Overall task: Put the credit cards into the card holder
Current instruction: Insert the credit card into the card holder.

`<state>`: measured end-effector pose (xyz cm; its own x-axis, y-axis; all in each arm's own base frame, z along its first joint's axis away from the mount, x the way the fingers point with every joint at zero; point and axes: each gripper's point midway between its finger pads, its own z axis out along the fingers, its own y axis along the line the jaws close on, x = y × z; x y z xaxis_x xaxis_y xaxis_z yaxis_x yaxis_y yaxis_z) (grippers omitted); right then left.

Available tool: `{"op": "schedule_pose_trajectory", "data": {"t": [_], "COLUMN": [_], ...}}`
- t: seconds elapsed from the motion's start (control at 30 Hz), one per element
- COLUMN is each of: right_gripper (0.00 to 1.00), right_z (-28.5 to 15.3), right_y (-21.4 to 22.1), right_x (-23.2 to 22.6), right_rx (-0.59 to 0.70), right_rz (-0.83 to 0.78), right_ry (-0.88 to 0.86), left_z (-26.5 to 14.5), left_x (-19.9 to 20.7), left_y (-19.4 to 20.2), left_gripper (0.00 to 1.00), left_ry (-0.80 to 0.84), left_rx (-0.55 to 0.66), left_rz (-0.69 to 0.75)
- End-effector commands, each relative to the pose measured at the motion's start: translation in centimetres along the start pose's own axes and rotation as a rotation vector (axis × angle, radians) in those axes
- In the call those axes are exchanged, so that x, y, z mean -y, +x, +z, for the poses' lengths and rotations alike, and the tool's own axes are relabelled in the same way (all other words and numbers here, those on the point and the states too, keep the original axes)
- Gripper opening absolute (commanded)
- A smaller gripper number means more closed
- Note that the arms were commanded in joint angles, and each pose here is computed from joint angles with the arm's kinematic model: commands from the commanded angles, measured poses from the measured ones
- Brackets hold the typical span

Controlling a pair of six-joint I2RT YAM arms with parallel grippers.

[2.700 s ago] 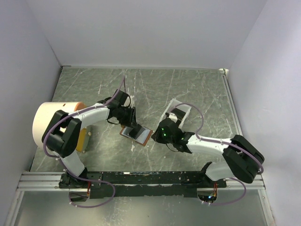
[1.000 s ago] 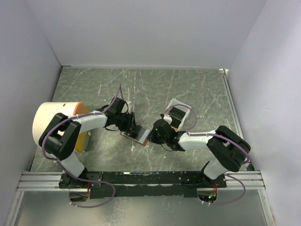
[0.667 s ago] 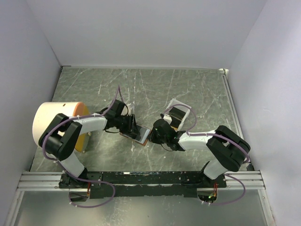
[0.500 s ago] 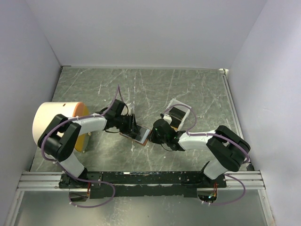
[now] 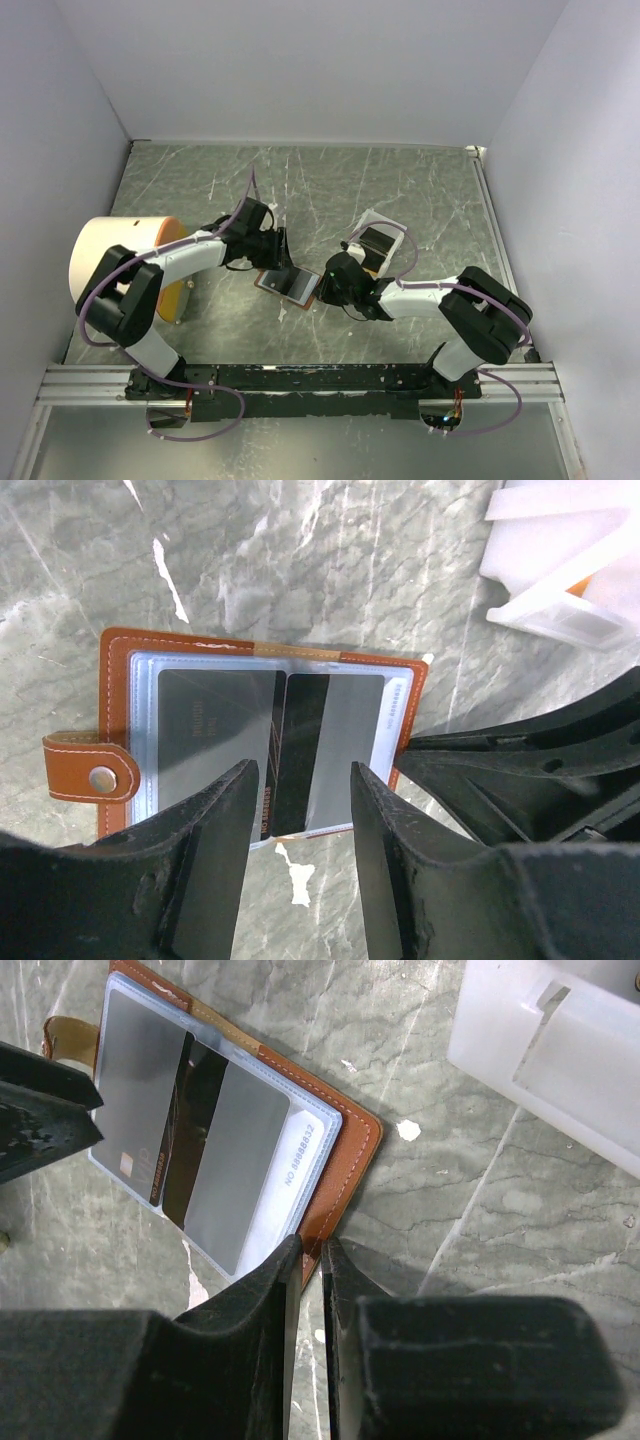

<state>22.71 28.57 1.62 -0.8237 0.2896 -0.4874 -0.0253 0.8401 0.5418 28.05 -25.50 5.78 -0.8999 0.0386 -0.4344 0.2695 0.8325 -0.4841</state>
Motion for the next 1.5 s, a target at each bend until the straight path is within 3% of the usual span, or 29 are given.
{"op": "schedule_pose_trajectory", "data": {"t": [0.0, 0.63, 1.0, 1.3, 1.47], "right_gripper": [0.15, 0.14, 0.14, 0.22, 0.24], "right_z": [0.0, 0.3, -0.5, -3.1, -4.2], "right_y": [-0.4, -0.1, -0.3, -1.2, -2.3], "right_x": [-0.4, -0.2, 0.7, 2.6, 2.2], "right_rx": [0.020, 0.013, 0.031, 0.074, 0.113], "right_rz": [-0.011, -0.008, -0.037, -0.070, -0.086], "right_ry": [0.001, 0.001, 0.019, 0.087, 0.088], "left_z": [0.9, 2.2, 0.5, -0.1, -0.6], "left_x": [-0.3, 1.8, 6.4, 7.3, 5.1], "left_y": [0.7, 4.3, 3.8, 4.1, 3.1], "left_gripper": [0.53, 0.52, 0.50, 0.51, 0.51], "left_ry": [0.002, 0.158, 0.326, 0.328, 0.148], "left_rx": [-0.028, -0.068, -0.031, -0.030, 0.002], "left_rz": [0.014, -0.083, -0.081, -0.080, -0.064]}}
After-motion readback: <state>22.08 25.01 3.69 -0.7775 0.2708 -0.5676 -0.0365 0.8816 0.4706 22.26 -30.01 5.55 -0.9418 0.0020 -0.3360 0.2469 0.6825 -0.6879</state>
